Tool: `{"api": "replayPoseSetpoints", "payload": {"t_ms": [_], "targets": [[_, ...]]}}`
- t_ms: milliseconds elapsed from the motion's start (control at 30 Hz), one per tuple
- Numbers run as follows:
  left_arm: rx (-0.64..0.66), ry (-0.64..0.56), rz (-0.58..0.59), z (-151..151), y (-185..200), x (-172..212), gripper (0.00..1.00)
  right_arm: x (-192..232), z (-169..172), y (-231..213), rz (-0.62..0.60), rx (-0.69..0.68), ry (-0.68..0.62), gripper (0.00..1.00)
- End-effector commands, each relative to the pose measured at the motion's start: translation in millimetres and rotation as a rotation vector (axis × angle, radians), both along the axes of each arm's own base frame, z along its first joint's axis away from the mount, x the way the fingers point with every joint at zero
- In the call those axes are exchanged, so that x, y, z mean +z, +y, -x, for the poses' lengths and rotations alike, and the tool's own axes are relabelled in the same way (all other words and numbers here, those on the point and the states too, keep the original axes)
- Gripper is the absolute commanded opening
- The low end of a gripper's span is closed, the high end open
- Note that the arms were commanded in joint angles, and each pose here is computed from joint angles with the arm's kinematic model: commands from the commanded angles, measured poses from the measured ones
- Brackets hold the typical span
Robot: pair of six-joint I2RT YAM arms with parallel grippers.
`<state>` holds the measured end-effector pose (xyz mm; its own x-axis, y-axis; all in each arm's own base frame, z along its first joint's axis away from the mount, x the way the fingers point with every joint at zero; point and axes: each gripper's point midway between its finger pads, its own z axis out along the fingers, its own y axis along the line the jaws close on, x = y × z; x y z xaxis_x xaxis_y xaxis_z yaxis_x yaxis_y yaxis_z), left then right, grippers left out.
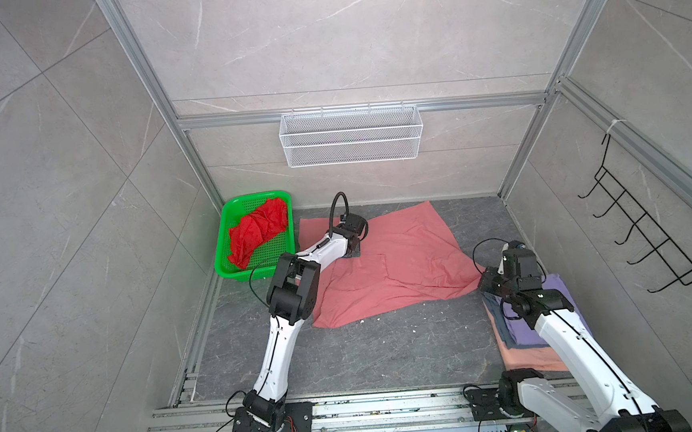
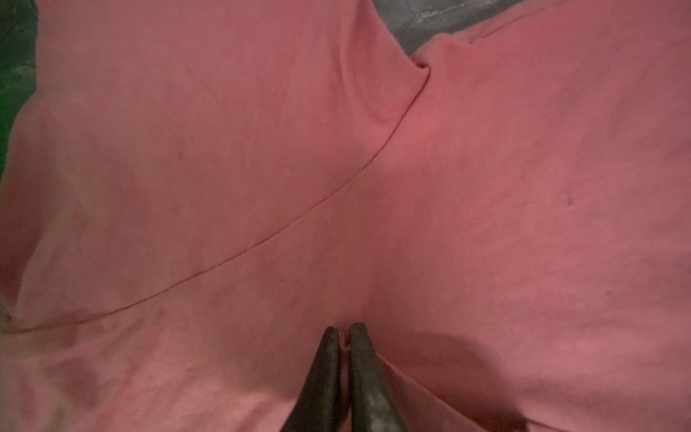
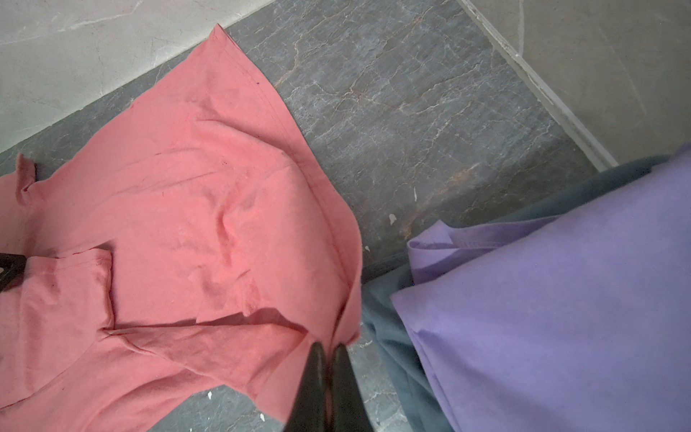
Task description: Fold and stack the t-shirts
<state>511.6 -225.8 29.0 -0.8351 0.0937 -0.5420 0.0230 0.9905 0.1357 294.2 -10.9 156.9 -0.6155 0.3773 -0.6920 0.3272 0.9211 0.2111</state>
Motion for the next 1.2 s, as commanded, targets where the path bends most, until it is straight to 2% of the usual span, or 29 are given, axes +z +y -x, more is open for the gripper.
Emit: {"api": "replayPoseSetpoints", "payload": {"t_ms": [0, 333, 500, 933, 1000, 1167], "targets": [[-0.002, -0.004, -0.055, 11.5, 8.4, 22.0, 0.09, 4.7, -1.4, -4.0, 0.004, -0.024, -0.009, 0.00], [-0.018, -0.036, -0.057, 12.7, 3.1, 38.3, 0.05, 4.9, -2.5, -4.9, 0.009, -0.026, -0.012, 0.00], [-0.020, -0.071, -0.029, 14.3, 2.6, 61.3, 0.03, 6.8, -5.3, -5.5, -0.002, -0.042, -0.024, 0.00], [-0.098, -0.181, 0.225, 45.2, 0.8, 166.9, 0.01, 9.7, -13.3, -6.8, -0.040, -0.089, -0.050, 0.00], [-0.089, -0.162, 0.270, 50.3, 4.6, 167.4, 0.06, 9.7, -17.0, -5.8, -0.041, -0.081, -0.047, 0.00], [-0.070, -0.086, 0.285, 57.8, 5.1, 137.7, 0.03, 10.4, -24.9, -1.4, -0.057, -0.062, -0.054, 0.00]]}}
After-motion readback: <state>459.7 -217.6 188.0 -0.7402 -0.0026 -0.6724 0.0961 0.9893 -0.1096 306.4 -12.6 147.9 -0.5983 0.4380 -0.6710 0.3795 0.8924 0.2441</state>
